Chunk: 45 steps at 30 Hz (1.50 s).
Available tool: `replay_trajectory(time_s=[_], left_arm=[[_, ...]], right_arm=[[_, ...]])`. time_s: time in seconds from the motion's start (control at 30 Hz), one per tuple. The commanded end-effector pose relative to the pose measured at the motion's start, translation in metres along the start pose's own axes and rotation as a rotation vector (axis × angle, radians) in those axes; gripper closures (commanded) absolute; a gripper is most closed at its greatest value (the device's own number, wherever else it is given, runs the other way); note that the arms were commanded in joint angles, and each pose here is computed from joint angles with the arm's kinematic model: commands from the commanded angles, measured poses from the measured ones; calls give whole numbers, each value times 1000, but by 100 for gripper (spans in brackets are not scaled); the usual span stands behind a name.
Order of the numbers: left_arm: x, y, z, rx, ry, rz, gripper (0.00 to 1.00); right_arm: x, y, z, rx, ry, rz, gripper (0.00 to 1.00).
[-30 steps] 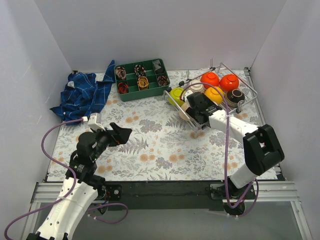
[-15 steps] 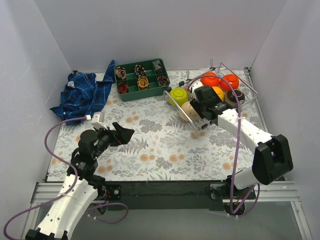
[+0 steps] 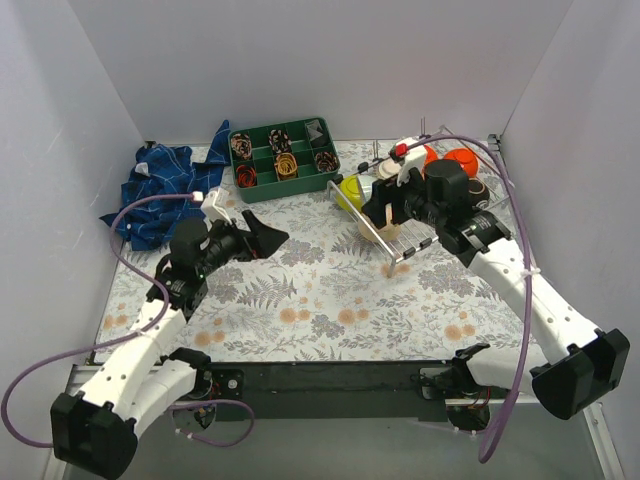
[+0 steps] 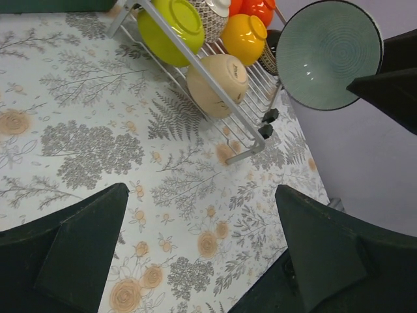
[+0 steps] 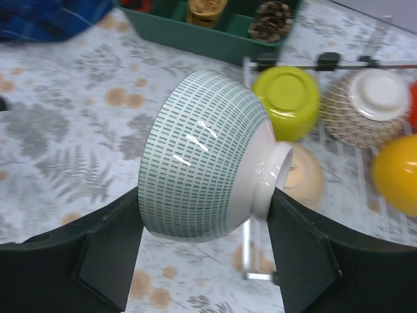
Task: Unload the bowls from the dish rack
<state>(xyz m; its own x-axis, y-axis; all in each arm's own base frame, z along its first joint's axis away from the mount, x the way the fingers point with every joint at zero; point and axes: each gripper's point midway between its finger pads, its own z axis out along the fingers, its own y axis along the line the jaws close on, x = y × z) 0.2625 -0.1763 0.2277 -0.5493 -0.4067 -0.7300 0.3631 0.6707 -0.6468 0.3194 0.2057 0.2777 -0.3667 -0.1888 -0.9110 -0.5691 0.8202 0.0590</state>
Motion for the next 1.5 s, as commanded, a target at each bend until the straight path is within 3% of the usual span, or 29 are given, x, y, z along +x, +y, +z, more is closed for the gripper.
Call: replay_trajectory(time_s=[0.0, 0.07, 0.2, 0.43, 0.67, 0.77, 0.8, 0.87, 0.9, 1.0, 1.03, 1.1, 1.13, 1.23, 1.33, 1.37, 1.4, 1.47], left_arm=[[-32, -46, 12, 151, -34, 13, 2], [-32, -51, 20, 173, -19, -6, 2], [-31, -64, 31, 206, -7, -37, 2], [-15, -68, 50, 193, 10, -99, 2], [1, -68, 69, 158, 39, -126, 16], [6, -67, 71, 147, 35, -128, 33], [8, -66, 71, 144, 35, -130, 45], [11, -64, 71, 142, 36, -136, 59], [13, -63, 71, 141, 37, -139, 73], [15, -59, 69, 137, 29, -139, 92], [13, -60, 66, 140, 18, -125, 100], [13, -54, 65, 108, 6, -113, 100], [10, -52, 62, 98, -7, -104, 100], [7, -36, 58, 8, -27, -59, 100], [-1, -12, 52, -127, -57, -18, 100], [-3, 3, 47, -191, -60, -16, 100], [-1, 17, 43, -258, -46, -14, 100], [-12, 34, 36, -330, -55, 7, 100]], right_arm=[[-35, 73, -17, -391, -176, 218, 88], [-48, 91, -27, -503, -249, 247, 88], [-35, 108, -30, -624, -243, 385, 88], [-30, 122, -38, -739, -246, 485, 88], [-25, 129, -42, -793, -240, 531, 88], [-22, 130, -43, -803, -235, 548, 88], [-21, 130, -43, -802, -236, 551, 88], [-18, 131, -43, -806, -232, 561, 87], [-16, 131, -42, -806, -229, 566, 87], [-10, 130, -40, -801, -220, 575, 85], [-8, 130, -40, -798, -218, 576, 78], [0, 129, -39, -788, -213, 570, 66], [2, 128, -38, -779, -213, 569, 51], [12, 122, -34, -732, -199, 550, 27], [24, 108, -25, -620, -160, 503, 15], [26, 103, -24, -577, -151, 482, 13], [45, 96, -19, -508, -60, 498, 10], [36, 75, -15, -377, -75, 418, 8]])
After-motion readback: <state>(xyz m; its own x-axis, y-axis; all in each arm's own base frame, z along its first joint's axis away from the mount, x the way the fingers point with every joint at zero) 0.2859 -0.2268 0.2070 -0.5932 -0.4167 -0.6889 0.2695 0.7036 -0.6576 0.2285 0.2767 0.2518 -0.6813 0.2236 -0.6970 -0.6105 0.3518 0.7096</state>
